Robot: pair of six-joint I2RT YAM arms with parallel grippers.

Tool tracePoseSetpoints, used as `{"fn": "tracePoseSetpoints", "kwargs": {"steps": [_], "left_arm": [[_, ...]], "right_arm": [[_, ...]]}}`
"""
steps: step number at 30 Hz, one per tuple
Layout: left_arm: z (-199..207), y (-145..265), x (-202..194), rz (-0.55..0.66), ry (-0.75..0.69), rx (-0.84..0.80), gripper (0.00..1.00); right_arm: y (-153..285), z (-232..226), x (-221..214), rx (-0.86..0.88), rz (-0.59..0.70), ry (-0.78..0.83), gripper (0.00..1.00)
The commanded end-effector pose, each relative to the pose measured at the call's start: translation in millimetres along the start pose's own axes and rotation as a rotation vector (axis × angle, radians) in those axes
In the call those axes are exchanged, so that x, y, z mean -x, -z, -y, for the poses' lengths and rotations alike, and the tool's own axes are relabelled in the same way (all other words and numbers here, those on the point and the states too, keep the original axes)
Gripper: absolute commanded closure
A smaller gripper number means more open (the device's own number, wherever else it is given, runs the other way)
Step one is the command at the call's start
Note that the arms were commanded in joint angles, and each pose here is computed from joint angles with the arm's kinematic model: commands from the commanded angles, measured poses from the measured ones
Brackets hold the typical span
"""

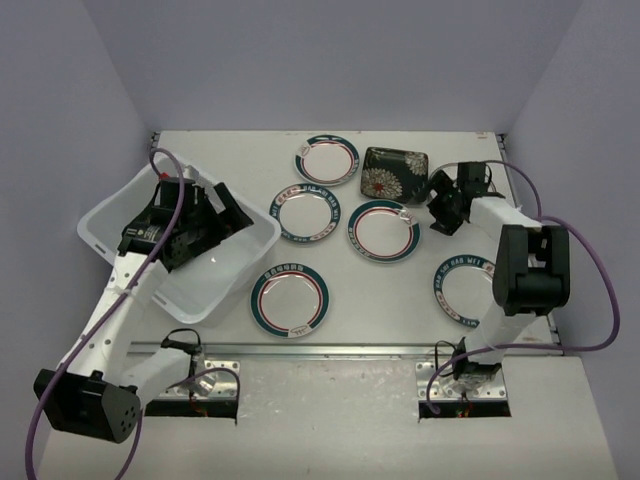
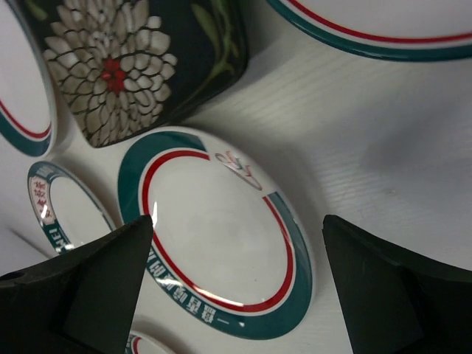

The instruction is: Place the plates into the plastic bin on the countertop

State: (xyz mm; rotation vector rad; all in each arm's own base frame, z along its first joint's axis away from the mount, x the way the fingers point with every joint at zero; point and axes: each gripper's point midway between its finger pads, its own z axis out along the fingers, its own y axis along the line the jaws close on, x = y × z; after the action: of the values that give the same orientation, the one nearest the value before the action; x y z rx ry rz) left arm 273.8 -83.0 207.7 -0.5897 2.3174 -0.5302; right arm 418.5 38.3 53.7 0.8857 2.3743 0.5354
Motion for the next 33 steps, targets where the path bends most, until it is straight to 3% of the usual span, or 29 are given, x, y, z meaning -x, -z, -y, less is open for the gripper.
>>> {"fn": "tracePoseSetpoints", "kwargs": {"steps": [1,11,15,20,28,29,32,33], "left_arm": [[15,19,-10,0.002,-0.022,-0.112,0.00],[35,42,-9,-0.018,-0.068,-0.203,0.00],[40,49,-6,-0.016,-0.074,-0.211,0.00],[44,51,-10,-0.034,-0.076,-0.241,0.00],[49,52,-17,-0.053,-0.070,-0.288,0.00],[49,52,-17,-0.053,-0.070,-0.289,0.00],[52,53,-17,-0.062,-0.074,-0.297,0.00],[54,54,-15,-0.061,-0.077,-0.302,0.00]], "right_arm": [[-13,-17,40,0.071,0.206,-0.138,0.06],[-56,-7,35,0.106,0.217,-0.188,0.15],[-72,0,28,0.100,0.195,-0.223,0.38],[-83,5,25,0.103,0.188,-0.302,0.58],[-98,8,28,0.098,0.198,-0.376,0.62],[-100,7,28,0.103,0.196,-0.377,0.66],[-106,1,26,0.147,0.175,-0.397,0.95],[-104,-3,26,0.160,0.176,-0.394,0.98]]}}
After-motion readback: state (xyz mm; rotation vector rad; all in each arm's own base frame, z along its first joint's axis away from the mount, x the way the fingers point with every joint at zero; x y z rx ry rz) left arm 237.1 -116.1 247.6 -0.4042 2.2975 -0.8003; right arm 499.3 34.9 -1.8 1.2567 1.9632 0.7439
